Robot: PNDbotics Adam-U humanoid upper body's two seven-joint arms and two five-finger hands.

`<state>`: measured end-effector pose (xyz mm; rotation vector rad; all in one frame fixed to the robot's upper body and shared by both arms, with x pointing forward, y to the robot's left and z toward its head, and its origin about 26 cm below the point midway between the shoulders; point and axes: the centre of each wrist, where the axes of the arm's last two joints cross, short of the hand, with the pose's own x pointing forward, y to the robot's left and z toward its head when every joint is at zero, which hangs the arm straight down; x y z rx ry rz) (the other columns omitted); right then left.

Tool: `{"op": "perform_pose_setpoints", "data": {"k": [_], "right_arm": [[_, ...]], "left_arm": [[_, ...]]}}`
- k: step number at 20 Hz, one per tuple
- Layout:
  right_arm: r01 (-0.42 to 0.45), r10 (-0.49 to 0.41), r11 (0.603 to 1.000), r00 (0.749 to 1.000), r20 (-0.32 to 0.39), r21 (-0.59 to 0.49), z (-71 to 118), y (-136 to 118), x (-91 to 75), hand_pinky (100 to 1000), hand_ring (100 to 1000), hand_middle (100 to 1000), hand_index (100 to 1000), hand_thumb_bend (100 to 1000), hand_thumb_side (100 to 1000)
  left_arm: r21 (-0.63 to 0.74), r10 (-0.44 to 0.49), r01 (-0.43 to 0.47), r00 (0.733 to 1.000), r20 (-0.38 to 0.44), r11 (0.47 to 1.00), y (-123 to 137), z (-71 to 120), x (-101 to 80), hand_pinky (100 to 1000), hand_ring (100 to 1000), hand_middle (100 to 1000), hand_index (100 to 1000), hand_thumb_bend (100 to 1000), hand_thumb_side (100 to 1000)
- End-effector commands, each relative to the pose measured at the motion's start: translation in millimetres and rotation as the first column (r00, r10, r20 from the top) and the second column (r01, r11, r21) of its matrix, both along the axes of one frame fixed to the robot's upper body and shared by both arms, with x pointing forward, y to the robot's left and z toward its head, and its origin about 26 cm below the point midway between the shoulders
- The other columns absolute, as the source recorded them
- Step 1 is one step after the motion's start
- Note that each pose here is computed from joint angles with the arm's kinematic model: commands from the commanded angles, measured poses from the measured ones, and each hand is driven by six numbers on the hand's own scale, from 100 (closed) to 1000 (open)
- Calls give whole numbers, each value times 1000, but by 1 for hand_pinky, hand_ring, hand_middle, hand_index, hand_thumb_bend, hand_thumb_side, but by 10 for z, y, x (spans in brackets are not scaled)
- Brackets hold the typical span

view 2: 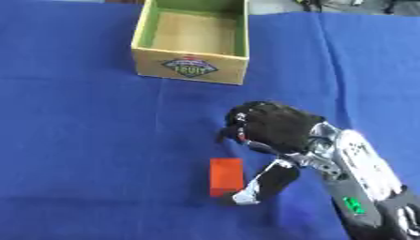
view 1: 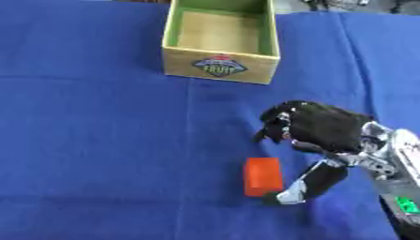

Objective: Pick up objects on the table and place them in the box.

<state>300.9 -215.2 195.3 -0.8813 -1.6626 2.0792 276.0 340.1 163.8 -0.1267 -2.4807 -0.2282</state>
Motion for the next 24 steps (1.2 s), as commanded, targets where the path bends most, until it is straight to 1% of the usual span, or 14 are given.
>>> {"op": "perform_pose_setpoints", "data": {"k": [1, 3, 5, 9, 14, 18, 19, 22, 24], "right_arm": [[10, -11, 999, 1000, 15, 33, 37, 31, -26, 790, 835, 405, 765, 540, 934], [22, -22, 999, 1000, 7, 46, 10, 70, -32, 787, 834, 403, 761, 543, 915], [28, -28, 999, 1000, 1, 37, -12, 103, -39, 784, 833, 412, 764, 537, 873], [41, -41, 999, 999, -13, 0, -57, 137, -55, 783, 834, 425, 764, 524, 837], [51, -53, 998, 998, -45, -40, -95, 159, -68, 785, 838, 446, 790, 535, 781], [54, -57, 997, 997, -59, -55, -102, 162, -70, 785, 838, 446, 791, 534, 779], [55, -58, 997, 996, -61, -56, -102, 161, -70, 783, 837, 446, 782, 489, 769], [73, -77, 995, 995, -65, -61, -104, 145, -69, 782, 837, 444, 780, 473, 765], [85, -89, 995, 994, -64, -59, -102, 131, -67, 781, 835, 440, 774, 442, 760]], "left_arm": [[39, -6, 5, 1000, 24, 999, 5, 100, -14, 257, 322, 420, 738, 100, 1000], [41, -6, 5, 1000, 24, 999, 6, 106, -12, 257, 322, 420, 738, 100, 1000], [41, -7, 6, 1000, 24, 999, 3, 109, -10, 257, 322, 420, 738, 100, 1000], [40, -9, 8, 1000, 25, 999, -1, 108, -9, 256, 322, 420, 739, 100, 1000], [39, -12, 11, 1000, 25, 999, -7, 101, -8, 256, 321, 420, 739, 100, 1000], [39, -12, 11, 1000, 25, 999, -8, 98, -9, 256, 321, 420, 739, 100, 1000], [39, -12, 11, 1000, 25, 999, -9, 97, -9, 255, 320, 420, 738, 100, 1000], [39, -12, 11, 1000, 24, 999, -10, 90, -11, 254, 320, 420, 739, 100, 1000], [40, -12, 11, 1000, 24, 999, -12, 86, -12, 253, 320, 420, 739, 100, 1000]]}}
